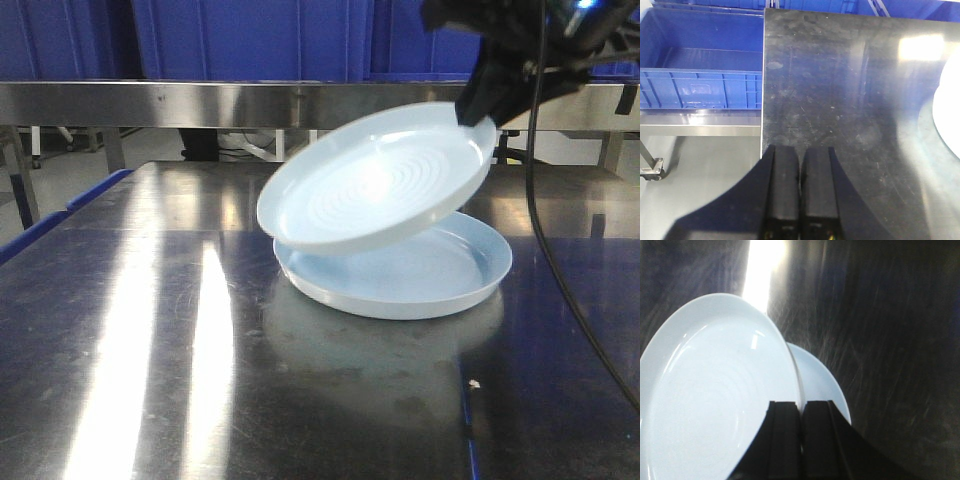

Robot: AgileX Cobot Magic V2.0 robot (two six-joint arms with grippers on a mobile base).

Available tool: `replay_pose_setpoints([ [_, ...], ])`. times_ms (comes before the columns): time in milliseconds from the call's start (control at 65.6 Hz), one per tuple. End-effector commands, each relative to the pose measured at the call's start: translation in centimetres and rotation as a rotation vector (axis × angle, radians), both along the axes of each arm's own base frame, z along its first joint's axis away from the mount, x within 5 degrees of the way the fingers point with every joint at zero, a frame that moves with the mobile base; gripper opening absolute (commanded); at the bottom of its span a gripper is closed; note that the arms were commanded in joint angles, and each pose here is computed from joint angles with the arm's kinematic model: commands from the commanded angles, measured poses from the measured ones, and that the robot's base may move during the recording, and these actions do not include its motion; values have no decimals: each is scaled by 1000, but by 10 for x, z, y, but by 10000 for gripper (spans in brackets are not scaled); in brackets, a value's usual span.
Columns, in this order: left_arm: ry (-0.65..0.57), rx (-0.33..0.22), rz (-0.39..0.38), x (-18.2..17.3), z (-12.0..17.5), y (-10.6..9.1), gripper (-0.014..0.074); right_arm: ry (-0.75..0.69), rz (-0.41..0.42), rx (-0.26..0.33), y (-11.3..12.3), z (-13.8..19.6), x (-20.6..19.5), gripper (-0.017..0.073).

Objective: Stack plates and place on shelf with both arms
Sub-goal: 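Lower the held plate onto the center plate and open the right gripper, then grasp the rim of the stacked plates with the right gripper and lift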

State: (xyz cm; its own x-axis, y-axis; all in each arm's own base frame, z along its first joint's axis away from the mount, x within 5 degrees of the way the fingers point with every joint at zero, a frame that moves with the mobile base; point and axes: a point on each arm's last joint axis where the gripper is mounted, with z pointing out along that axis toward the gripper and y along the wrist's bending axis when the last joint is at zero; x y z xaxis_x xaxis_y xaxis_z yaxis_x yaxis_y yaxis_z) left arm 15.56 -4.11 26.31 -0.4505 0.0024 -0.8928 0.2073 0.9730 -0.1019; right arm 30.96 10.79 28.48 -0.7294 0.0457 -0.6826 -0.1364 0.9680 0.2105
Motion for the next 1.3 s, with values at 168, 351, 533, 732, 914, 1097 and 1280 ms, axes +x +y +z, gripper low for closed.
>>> replay_pose_setpoints([
  [168,-111,-40,8,4,18,-1,87,-77,2,21,2,15,6,48],
  [351,-111,-40,8,4,18,-1,87,-76,1,19,1,14,6,48],
  [533,-111,-40,8,4,18,-1,87,-47,9,-13,1,5,8,52],
  [732,-111,-40,8,4,18,-1,87,55,19,-71,2,-19,13,390],
  [914,-111,-40,8,4,18,-1,87,161,21,-106,3,-43,18,564],
  [1097,-111,-40,8,4,18,-1,87,196,22,-118,5,-56,22,468],
  [1280,-111,-40,8,4,18,-1,87,196,22,-118,6,-59,24,243],
])
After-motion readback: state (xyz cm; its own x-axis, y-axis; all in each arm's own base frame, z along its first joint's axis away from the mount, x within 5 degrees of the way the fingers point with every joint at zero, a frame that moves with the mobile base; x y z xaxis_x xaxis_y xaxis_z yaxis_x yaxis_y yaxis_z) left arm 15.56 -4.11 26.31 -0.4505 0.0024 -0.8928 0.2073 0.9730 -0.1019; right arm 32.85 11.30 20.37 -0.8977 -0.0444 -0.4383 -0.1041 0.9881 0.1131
